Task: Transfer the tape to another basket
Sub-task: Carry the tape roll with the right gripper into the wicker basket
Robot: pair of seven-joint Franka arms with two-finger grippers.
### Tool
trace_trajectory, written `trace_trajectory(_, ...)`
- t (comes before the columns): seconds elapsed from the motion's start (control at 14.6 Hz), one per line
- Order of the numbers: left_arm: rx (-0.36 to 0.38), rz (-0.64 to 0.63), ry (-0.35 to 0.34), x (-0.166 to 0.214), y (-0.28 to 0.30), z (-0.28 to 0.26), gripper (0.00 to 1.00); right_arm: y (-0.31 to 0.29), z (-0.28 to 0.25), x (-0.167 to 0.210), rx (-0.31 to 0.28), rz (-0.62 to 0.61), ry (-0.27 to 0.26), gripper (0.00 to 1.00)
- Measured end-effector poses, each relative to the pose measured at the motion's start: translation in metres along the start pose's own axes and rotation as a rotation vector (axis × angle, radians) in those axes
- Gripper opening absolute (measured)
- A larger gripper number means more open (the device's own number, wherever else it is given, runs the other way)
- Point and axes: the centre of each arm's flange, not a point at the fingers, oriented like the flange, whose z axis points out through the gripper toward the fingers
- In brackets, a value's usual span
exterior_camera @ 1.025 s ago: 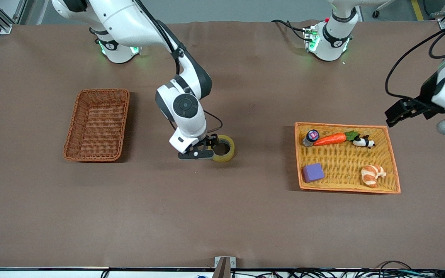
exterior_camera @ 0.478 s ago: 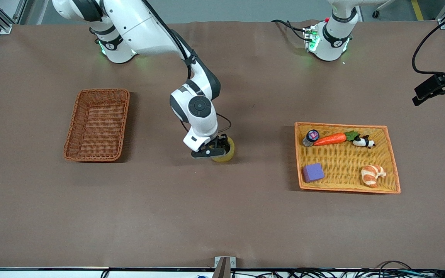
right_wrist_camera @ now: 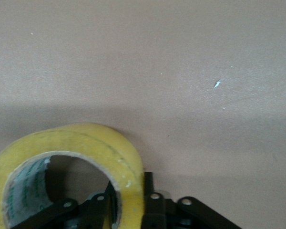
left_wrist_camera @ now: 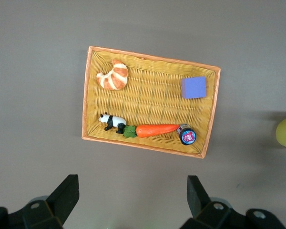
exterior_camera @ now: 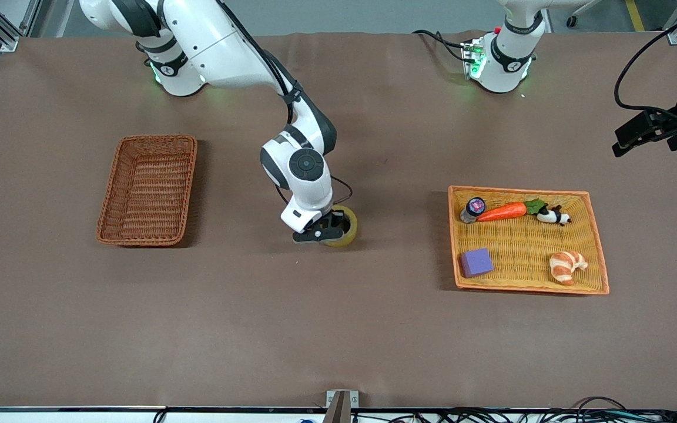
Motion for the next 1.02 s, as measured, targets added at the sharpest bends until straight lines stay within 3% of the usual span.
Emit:
trace_trajectory(0.27,0.002,0.011,-0.017,-0.002,0.006,0.004,1.0,0.007,-0.029,0.013,-0.058,0.047,-0.066,0.21)
trace_trajectory(0.48,0.002,0.024,-0.025,-0.002,0.012,0.007,1.0,0.06,-0.123,0.047,-0.081,0.105,-0.107,0.21)
trace_trajectory(0.61,0.003,0.022,-0.03,-0.001,0.011,0.01,1.0,0.141,-0.196,0.066,-0.067,0.093,-0.125,0.21)
trace_trajectory(0.75,0.003,0.02,-0.037,0.001,0.011,0.013,1.0,0.242,-0.236,0.058,-0.05,0.055,-0.144,0.21)
trace_trajectory(1.02,0.003,0.024,-0.04,0.002,0.013,0.015,1.0,0.422,-0.221,-0.005,-0.021,-0.036,-0.182,0.21)
